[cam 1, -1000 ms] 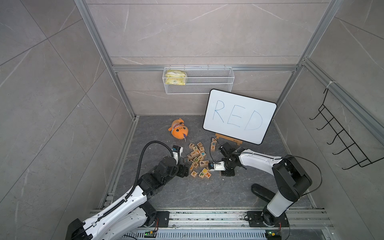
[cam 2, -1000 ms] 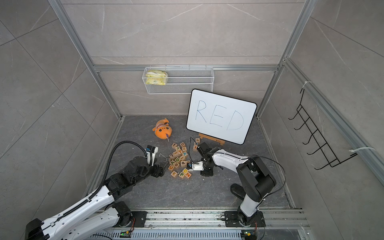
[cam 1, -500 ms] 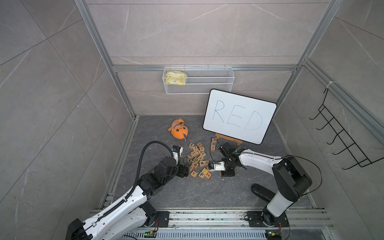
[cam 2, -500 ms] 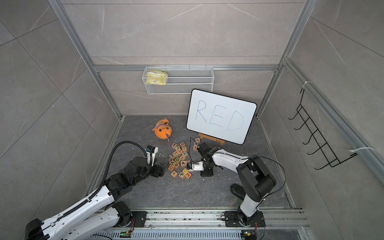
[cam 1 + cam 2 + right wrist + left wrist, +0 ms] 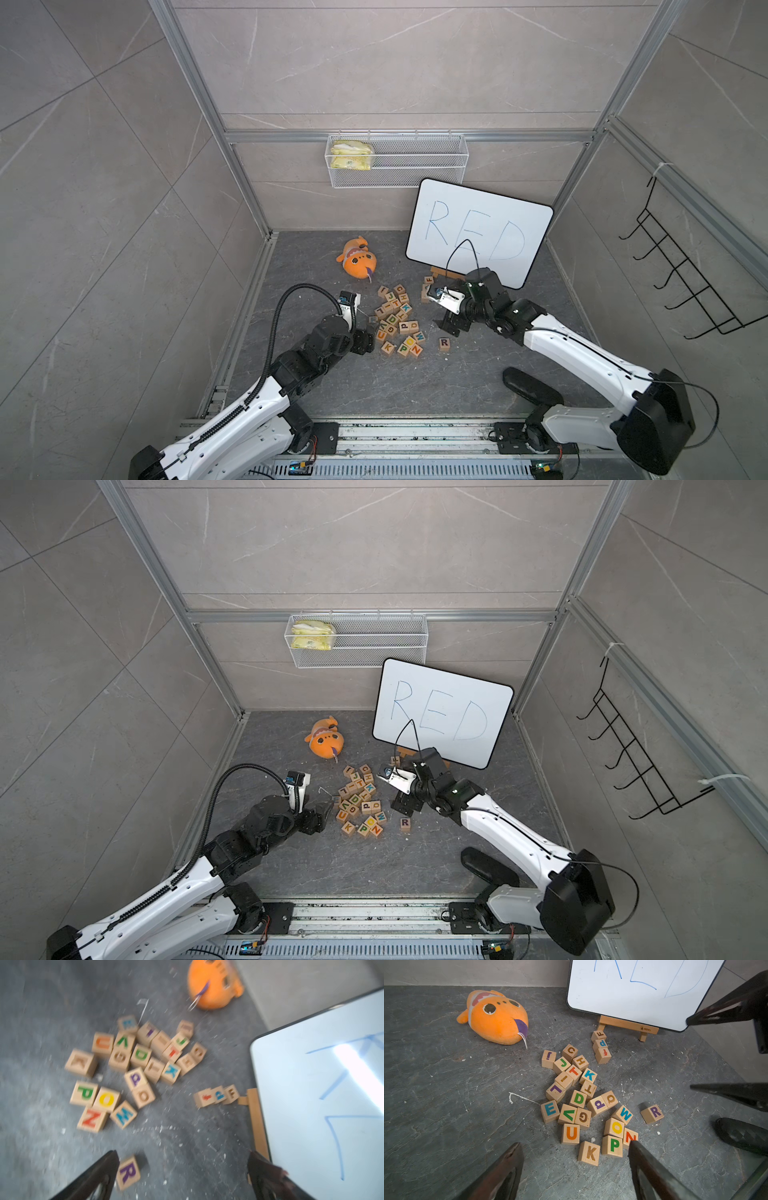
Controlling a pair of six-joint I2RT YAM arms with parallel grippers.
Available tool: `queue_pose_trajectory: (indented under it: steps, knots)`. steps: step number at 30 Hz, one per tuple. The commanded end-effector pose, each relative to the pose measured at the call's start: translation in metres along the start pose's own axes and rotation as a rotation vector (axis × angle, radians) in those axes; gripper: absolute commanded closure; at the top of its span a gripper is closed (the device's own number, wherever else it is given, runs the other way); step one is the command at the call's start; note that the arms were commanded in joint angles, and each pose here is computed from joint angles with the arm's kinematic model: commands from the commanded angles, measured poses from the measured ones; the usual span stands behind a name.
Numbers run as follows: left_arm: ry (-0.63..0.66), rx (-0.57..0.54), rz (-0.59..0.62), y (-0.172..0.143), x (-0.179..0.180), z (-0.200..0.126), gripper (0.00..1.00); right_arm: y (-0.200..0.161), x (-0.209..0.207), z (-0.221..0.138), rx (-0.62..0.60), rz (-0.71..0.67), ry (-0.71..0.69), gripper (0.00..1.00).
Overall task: Assemble the uppercase word "red" with letter blocks
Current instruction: Place the letter block at the center of the board, then pick up the letter block from the center of the board.
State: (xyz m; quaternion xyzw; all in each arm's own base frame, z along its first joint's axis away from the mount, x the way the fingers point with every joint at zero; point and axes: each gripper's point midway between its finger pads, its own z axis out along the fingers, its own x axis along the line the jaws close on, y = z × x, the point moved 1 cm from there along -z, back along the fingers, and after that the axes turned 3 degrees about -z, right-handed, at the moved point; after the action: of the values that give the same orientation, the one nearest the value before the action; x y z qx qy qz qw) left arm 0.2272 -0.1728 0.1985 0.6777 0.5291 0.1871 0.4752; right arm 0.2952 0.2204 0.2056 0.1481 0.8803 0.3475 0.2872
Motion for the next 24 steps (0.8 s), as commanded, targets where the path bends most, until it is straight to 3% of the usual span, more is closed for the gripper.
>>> queue_pose_trajectory:
  steps: [1,4,8,13,19,24]
  knots:
    - [0.028,-0.046,-0.009,0.007,0.006,-0.002,0.18,0.017,-0.027,-0.019,-0.178,0.289,-0.181,0.0]
    - [0.026,-0.043,-0.006,0.007,0.005,-0.002,0.18,0.016,-0.025,-0.031,-0.251,0.393,-0.197,0.0]
    - [0.022,-0.024,0.008,0.004,0.003,0.002,0.18,-0.005,-0.034,-0.039,-0.249,0.624,-0.294,0.0]
    - [0.018,0.019,0.031,0.002,0.0,0.005,0.18,-0.028,-0.031,-0.033,-0.077,0.776,-0.299,0.0]
    - [0.011,0.036,0.034,0.001,-0.002,0.008,0.18,-0.046,-0.023,-0.029,0.106,0.823,-0.285,0.0]
    - [0.033,0.043,0.033,0.001,0.001,0.009,0.2,-0.044,-0.023,-0.033,0.146,0.879,-0.273,0.12]
